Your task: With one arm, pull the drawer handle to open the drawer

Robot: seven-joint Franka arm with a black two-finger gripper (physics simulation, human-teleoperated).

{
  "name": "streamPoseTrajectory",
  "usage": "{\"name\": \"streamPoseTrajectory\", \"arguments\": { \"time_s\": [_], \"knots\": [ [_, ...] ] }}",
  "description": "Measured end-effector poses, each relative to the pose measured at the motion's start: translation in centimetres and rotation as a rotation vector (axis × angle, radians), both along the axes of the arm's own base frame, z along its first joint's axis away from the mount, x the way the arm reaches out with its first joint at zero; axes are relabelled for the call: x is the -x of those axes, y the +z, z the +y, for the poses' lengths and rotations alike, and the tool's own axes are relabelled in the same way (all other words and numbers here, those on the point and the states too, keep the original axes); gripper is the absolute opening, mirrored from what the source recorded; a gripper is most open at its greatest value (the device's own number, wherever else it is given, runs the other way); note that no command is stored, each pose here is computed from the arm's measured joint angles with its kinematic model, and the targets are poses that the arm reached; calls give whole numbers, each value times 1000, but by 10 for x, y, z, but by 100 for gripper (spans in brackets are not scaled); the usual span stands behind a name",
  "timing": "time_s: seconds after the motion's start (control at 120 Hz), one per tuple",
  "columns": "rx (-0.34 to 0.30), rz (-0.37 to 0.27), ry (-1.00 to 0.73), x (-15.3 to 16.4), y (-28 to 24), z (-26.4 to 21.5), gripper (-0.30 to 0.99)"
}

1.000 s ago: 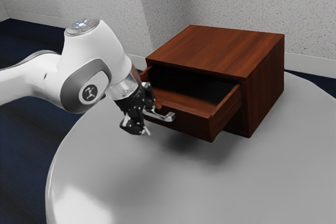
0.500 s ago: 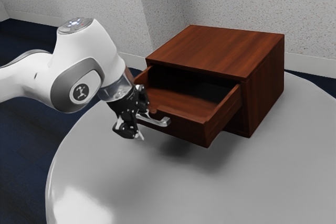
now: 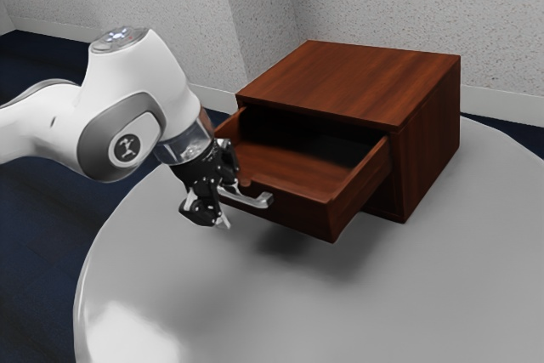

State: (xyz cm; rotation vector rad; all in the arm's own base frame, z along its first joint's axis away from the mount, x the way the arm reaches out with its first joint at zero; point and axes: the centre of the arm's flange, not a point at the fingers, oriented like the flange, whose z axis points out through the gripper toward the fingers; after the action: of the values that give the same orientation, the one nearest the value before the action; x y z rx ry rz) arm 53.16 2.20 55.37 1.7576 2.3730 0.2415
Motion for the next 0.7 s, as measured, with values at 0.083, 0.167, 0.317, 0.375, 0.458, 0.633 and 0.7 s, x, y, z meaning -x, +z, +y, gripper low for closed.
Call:
{"name": "streamPoseTrajectory", "arguments": {
  "time_s": [0.083, 0.167, 0.317, 0.375, 0.458, 0.633, 0.7],
  "knots": [
    [0, 1, 1, 0, 0, 0, 33],
    [0, 6, 0, 1, 0, -1, 33],
    [-9, 20, -6, 1, 0, -2, 33],
    [-12, 26, -8, 2, 1, -2, 33],
    [-16, 32, -11, 2, 2, -2, 34],
    [-21, 40, -17, 3, 5, -3, 35],
    [-22, 40, -21, 2, 7, -4, 36]
  ]
}}
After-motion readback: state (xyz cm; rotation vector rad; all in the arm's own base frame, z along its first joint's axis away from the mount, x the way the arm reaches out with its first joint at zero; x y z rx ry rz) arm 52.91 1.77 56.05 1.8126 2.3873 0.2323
